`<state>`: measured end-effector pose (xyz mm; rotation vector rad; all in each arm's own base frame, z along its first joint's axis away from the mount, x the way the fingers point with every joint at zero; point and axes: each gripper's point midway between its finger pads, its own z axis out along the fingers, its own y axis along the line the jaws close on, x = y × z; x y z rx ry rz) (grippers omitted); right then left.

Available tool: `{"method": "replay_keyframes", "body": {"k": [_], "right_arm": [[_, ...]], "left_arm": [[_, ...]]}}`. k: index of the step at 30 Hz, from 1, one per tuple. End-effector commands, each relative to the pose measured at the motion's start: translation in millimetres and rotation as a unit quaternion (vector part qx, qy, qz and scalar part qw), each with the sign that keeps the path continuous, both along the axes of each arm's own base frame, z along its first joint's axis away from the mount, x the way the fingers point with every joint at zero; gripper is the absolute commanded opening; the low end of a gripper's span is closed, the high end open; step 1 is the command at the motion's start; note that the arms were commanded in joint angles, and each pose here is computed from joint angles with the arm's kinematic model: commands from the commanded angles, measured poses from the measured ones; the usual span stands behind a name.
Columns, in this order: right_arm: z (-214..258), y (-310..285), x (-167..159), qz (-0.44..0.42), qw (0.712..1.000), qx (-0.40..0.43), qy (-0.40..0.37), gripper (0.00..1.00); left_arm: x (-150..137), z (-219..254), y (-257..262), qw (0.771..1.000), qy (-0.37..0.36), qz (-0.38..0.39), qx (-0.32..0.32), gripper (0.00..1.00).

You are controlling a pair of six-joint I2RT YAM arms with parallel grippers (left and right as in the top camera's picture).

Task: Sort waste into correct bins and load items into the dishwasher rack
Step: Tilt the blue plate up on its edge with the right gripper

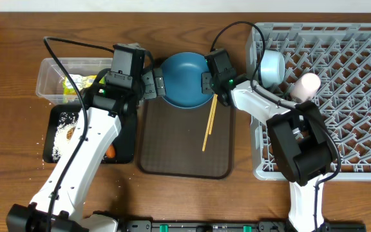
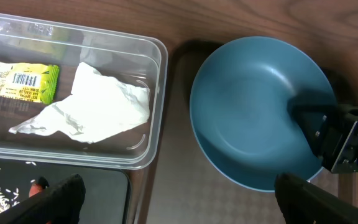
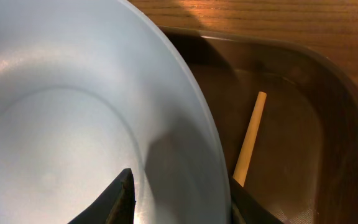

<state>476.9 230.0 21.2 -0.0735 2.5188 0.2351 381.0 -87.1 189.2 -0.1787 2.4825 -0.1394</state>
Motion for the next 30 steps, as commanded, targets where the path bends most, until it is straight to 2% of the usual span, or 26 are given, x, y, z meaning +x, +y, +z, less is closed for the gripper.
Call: {"method": "replay_keyframes", "body": {"k": [1,10,15,16,20,30], "right_arm": [[-9.0,1.3,-5.3,-0.002,1.000,-0.002,0.010,0.33],[-18.9,0.0,-7.4,-0.002,1.000,-0.007,0.020,0.32],[-18.7,0.1,-7.2,-0.002,1.000,-0.007,0.019,0.24],[-18.7,0.1,-7.2,-0.002,1.000,-0.007,0.019,0.22],[-18.8,0.0,-7.4,-0.002,1.000,-0.007,0.020,0.01],[-19.7,-1.1,-8.2,-0.018,1.000,0.002,0.026,0.01]], "left_arm": [[0.8,2.2,-1.2,1.000,-0.002,-0.007,0.003,0.98],[0.8,2.2,-1.2,1.000,-0.002,-0.007,0.003,0.98],[0.8,2.2,-1.2,1.000,-0.002,-0.007,0.003,0.98],[0.8,2.2,-1.2,1.000,-0.002,-0.007,0.003,0.98],[0.8,2.2,-1.2,1.000,-0.002,-0.007,0.003,0.98],[0.8,2.2,-1.2,1.000,-0.002,-0.007,0.003,0.98]]}}
